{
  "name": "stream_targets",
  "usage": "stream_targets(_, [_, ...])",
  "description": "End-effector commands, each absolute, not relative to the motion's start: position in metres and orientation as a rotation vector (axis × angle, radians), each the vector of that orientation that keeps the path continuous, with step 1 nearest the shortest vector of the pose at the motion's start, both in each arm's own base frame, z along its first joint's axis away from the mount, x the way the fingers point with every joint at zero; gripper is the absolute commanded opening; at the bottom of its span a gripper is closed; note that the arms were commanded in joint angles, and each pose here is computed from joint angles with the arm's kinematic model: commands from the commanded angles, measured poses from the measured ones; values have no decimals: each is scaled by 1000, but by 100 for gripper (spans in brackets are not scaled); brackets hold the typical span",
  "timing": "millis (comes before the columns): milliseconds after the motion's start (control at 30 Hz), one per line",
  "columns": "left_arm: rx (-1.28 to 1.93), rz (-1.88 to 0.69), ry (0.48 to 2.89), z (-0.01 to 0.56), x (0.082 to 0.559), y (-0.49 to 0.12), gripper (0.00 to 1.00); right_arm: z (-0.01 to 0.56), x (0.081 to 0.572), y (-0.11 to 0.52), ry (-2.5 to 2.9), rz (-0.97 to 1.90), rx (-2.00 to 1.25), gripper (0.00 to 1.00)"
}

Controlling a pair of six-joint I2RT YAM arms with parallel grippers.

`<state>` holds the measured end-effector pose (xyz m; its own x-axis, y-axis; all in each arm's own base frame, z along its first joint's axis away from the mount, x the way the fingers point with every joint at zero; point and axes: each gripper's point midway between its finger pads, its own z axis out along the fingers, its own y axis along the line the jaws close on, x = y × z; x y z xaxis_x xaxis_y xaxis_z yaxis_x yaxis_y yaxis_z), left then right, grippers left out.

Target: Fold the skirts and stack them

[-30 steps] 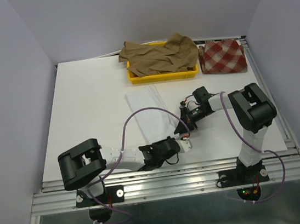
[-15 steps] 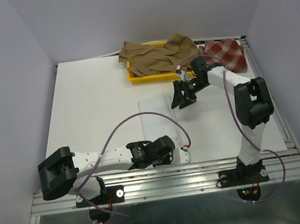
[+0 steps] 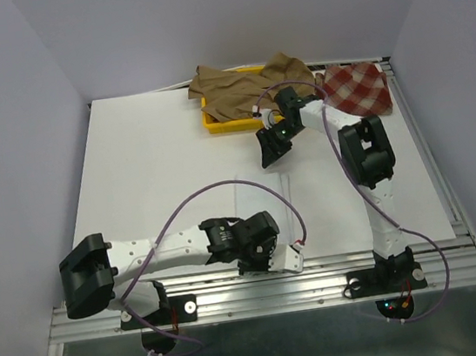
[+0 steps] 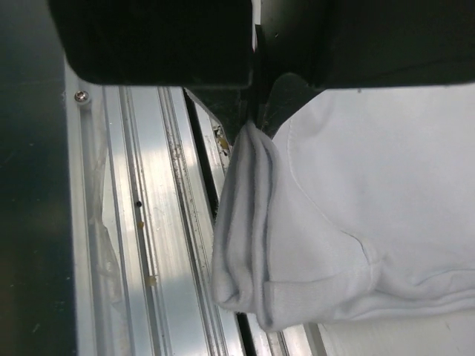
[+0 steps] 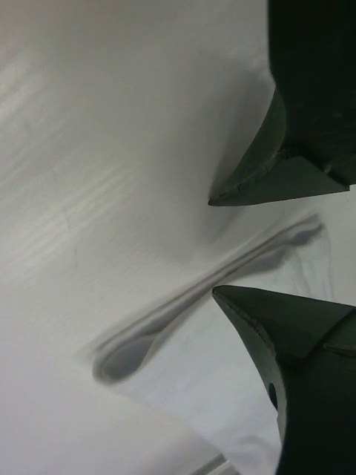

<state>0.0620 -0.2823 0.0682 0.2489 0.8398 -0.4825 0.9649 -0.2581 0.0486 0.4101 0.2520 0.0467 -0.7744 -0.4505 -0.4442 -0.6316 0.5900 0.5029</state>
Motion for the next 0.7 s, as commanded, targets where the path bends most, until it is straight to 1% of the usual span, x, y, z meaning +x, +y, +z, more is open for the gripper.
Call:
stream_targets(0, [2198, -660, 1576, 106, 52, -294, 0, 34, 403, 259, 2507, 872, -1046, 51])
stream_targets(33, [2205, -676, 1570, 109, 50, -295, 0, 28, 400, 257, 2515, 868, -1058, 49])
stream_targets(67, [2194, -684, 1562, 115, 51, -299, 0, 20, 389, 257, 2539, 881, -1078, 43])
stream_targets(133, [2212, -702, 1574, 117, 50, -299, 0, 15, 375, 260, 2545, 928, -1114, 38])
stream_targets(167, [2215, -707, 1551, 124, 53, -304, 0, 14, 367, 264, 2545, 950, -1134, 33])
stream_targets(200, [2226, -705, 1578, 125, 56, -299, 0, 11, 357, 261, 2560, 973, -1137, 30])
stream_targets(300, [2249, -739, 1578, 136, 67, -300, 0, 10, 332, 270, 2556, 1065, -1181, 19])
stream_targets(367, [2220, -757, 1617, 144, 87, -299, 0, 10, 322, 274, 2553, 1102, -1198, 14])
stream_targets(500, [2239, -695, 1602, 146, 123, -297, 1, 16, 297, 284, 2538, 1239, -1202, 12])
stream_targets(533, [2236, -682, 1628, 142, 134, -297, 1, 17, 295, 284, 2538, 1256, -1195, 12])
stream_targets(667, [2234, -624, 1599, 147, 166, -304, 4, 22, 289, 288, 2519, 1292, -1208, 12])
